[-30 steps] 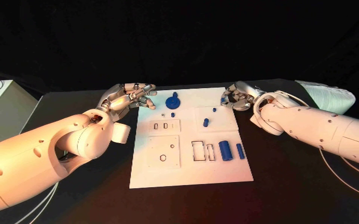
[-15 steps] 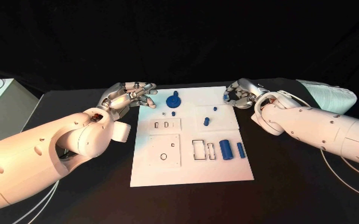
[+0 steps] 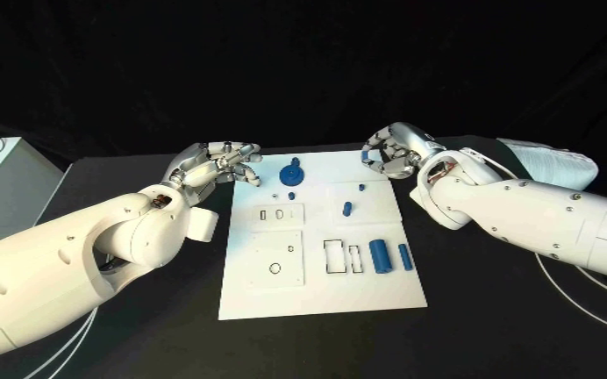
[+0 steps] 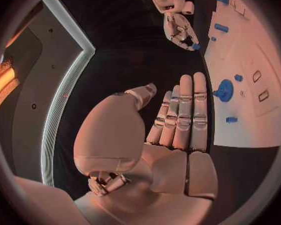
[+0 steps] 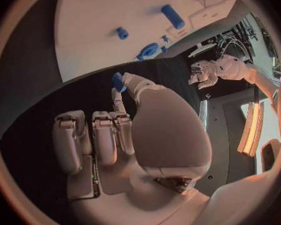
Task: Assemble the parts on the task board
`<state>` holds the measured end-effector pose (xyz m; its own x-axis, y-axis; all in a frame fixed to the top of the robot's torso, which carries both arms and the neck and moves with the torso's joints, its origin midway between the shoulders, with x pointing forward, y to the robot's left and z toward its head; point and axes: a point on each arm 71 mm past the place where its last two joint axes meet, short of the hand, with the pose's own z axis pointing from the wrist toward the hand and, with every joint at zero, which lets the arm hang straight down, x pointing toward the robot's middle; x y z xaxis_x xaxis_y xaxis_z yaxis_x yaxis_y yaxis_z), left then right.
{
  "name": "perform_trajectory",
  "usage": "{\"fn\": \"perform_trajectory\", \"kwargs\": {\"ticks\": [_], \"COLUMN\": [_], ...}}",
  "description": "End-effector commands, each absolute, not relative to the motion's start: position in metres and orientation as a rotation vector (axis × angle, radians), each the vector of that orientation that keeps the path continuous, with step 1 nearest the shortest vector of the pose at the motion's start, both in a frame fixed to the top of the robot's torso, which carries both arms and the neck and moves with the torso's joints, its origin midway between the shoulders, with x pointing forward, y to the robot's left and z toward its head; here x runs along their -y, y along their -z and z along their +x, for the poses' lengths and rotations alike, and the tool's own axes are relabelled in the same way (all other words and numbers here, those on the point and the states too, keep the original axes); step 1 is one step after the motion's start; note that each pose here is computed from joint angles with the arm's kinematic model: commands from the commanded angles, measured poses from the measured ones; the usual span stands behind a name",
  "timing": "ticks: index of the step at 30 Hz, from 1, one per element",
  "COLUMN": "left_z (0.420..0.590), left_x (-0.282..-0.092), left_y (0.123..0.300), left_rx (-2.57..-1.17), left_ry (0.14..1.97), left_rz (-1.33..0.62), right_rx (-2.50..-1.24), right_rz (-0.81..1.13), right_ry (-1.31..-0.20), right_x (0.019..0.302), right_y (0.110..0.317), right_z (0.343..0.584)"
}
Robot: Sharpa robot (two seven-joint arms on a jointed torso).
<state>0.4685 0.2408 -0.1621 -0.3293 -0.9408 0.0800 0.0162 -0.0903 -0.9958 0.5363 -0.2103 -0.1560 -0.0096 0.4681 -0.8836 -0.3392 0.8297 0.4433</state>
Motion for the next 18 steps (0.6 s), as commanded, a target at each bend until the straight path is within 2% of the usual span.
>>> {"fn": "perform_trajectory", "kwargs": {"ticks": [1,10,18], "left_z": [0.470,0.473,0.473], "left_x": [-0.238,-0.237,-0.237], "left_y": [0.163,0.166,0.167], "left_rx": [-1.391,-1.396,-1.401], "left_ry": [1.552,1.547,1.539], "left_rz": [-1.068,-1.076,-1.079], "right_rx": [-1.443,-1.469,-1.533], "right_rz": [0.110,0.072,0.071], "right_ry": [-0.630,-0.724,-0.722], "right_x": [0.189,0.126,0.091], "right_y": [0.156,0.166,0.183], "right_z": [0.530,0.508,0.499]}}
